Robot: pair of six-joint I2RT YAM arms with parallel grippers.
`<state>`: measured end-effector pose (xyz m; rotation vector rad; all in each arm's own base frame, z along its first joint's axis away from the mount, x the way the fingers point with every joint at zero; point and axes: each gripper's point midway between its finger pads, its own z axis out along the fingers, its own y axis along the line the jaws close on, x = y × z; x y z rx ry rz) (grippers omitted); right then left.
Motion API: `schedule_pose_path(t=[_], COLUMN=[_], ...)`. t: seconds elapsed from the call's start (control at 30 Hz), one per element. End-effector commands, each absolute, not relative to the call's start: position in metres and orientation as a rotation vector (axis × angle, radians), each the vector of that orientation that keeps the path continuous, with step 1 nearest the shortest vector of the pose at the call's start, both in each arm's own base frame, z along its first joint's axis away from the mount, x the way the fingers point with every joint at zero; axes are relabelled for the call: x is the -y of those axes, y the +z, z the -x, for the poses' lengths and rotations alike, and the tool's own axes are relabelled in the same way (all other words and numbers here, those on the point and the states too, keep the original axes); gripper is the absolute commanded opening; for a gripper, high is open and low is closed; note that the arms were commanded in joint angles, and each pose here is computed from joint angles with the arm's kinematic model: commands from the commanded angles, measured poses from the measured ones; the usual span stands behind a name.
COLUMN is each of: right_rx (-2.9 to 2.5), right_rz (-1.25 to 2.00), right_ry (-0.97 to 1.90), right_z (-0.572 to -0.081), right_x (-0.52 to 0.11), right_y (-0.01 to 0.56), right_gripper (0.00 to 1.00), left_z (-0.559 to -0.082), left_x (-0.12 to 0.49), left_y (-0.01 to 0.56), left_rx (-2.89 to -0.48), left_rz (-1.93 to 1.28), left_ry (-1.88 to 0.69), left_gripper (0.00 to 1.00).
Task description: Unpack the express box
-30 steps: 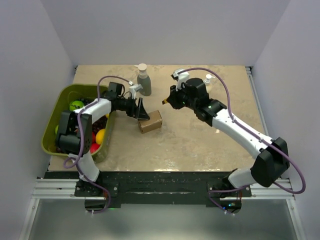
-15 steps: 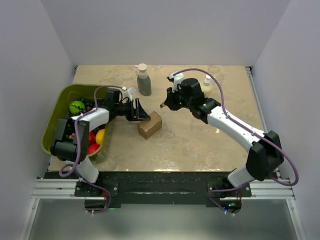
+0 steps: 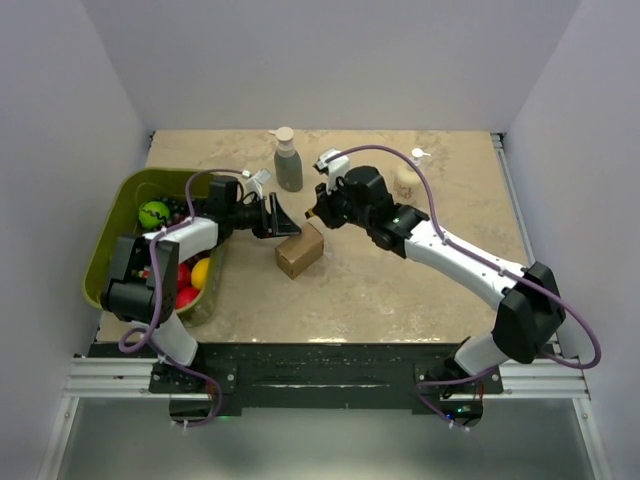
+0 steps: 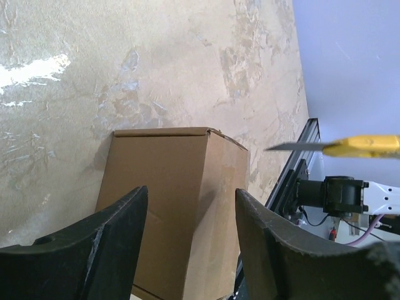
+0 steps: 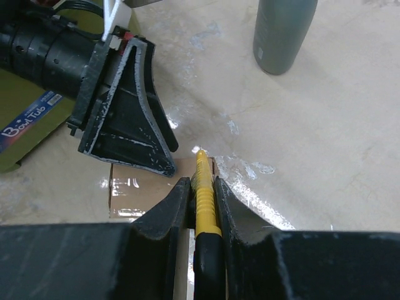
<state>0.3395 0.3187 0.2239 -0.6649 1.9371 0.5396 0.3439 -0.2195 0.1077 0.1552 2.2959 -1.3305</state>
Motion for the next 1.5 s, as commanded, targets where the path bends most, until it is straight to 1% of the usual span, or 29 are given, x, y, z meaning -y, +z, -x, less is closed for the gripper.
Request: schedule_pose_path(t=[0.0, 0.53, 0.97, 1.47], right_rx=[-1.843, -1.886, -1.866, -1.871], right_rz=[0.647, 0.712, 0.691, 0.732], right_ry=[0.492, 0.415, 0.392, 0.368], right_z=[-0.344, -0.347, -0.352, -0.353], right_x=[-0.323, -0.332, -0.331, -0.332], right_y=[0.246, 0.225, 0.233, 0.222], right_gripper=[0.0, 0.0, 0.0, 0.0], left_z=[-0.332, -0.332, -0.333, -0.332], left_x=[0.21, 0.21, 0.212, 0.212], left_y=[0.085, 0.085, 0.081, 0.079], left_rx=[-2.385, -2.381, -2.386, -2.39], left_rz=[-0.054, -0.052, -0.036, -0.033], left_ry=[-1.354, -1.36, -1.385, -1.393], left_gripper=[0.62, 0.62, 0.61, 0.61])
